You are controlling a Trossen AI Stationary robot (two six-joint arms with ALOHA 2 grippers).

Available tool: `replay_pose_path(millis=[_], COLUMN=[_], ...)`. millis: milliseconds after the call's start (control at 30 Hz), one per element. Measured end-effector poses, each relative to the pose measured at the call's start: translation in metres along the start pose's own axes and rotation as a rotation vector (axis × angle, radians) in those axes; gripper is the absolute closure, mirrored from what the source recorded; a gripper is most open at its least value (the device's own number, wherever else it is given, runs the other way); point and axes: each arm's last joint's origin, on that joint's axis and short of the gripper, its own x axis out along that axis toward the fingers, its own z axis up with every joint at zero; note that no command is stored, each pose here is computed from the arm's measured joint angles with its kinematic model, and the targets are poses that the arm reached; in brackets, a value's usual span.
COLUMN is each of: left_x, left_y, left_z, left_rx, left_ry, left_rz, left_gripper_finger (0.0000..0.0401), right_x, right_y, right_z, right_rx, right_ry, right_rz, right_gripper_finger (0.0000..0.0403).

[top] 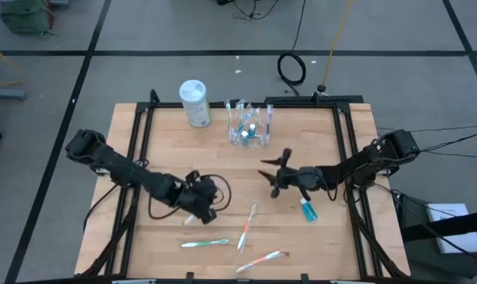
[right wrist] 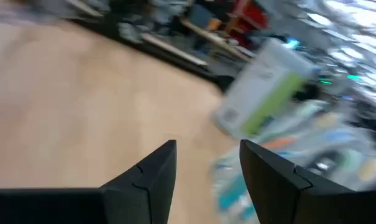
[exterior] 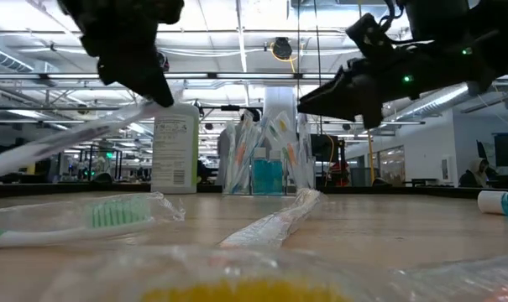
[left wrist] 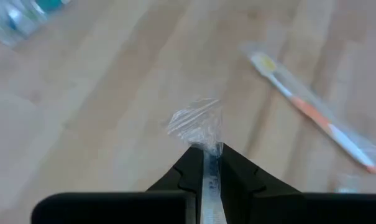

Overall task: Pick & Place toothbrushing station
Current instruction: Put the violet toothbrush into the transparent organizer

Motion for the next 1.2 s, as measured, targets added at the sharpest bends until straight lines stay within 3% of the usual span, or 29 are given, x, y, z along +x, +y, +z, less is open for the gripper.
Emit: replay_pose_path(millis=[267, 600, 767, 1200], left_x=[0.010, 0.014, 0.012, 0.012], left_y=[0.025, 0.036, 0.047, 0.096], left_z=[0.022, 0.071, 0.093, 0.131], left_rx=[0.110, 0.228, 0.217, 0.139], left_ry=[-0.083, -0.414, -0.537, -0.694], left_rz=[0.164, 0.245, 0.263, 0.401], left_gripper_finger=[0.0360, 0.0359, 0.0359, 0.0359], right_x=[-0.004, -0.004, -0.004, -0.004], right_y=[0.013, 0.013, 0.013, 0.013], right_z=[-0.009, -0.009, -0.009, -0.009], right_rx=[0.012, 0.046, 0.046, 0.046], right_ry=[0.062, 0.059, 0.059, 0.059], right_rz=[0.194, 0.193, 0.193, 0.192], right_gripper_finger=[0.0232, 0.0232, 0.0232, 0.0232])
